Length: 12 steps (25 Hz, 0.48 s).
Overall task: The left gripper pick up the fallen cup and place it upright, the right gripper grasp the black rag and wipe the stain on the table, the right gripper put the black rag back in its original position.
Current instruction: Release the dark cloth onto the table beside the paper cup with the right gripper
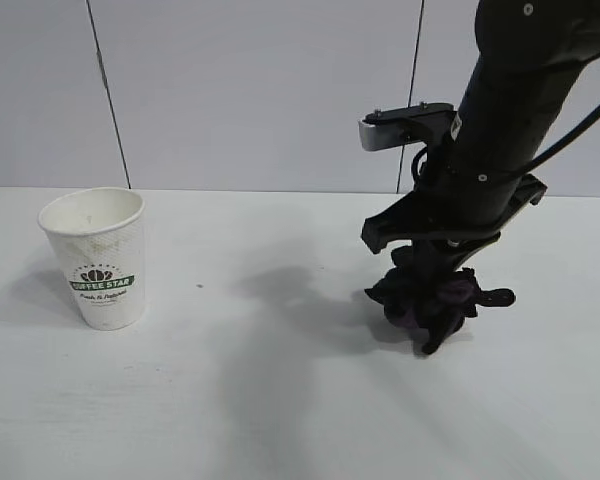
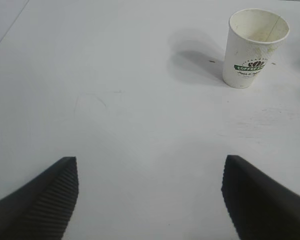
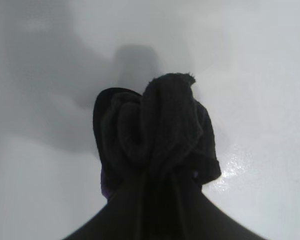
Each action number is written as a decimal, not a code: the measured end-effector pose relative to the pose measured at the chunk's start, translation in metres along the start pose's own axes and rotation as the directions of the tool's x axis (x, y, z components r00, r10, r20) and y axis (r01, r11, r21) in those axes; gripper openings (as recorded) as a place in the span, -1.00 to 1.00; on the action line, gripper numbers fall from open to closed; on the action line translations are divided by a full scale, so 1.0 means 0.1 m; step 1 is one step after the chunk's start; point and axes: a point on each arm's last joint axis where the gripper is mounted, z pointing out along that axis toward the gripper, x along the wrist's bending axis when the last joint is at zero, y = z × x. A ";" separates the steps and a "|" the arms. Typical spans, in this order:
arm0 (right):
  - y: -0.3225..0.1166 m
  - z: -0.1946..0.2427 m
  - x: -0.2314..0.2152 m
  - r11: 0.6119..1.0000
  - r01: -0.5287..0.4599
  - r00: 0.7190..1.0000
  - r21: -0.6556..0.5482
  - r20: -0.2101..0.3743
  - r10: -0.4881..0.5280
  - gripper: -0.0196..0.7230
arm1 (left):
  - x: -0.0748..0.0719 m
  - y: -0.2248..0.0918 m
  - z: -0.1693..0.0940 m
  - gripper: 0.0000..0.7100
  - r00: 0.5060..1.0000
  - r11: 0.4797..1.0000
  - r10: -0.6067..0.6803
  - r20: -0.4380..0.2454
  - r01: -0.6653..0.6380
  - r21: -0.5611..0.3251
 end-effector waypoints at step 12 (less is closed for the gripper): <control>0.01 0.10 0.10 0.996 -0.090 0.990 0.011 -0.111 0.091 0.21 | 0.00 0.00 0.00 0.61 1.000 1.000 0.000 0.000 0.000 0.000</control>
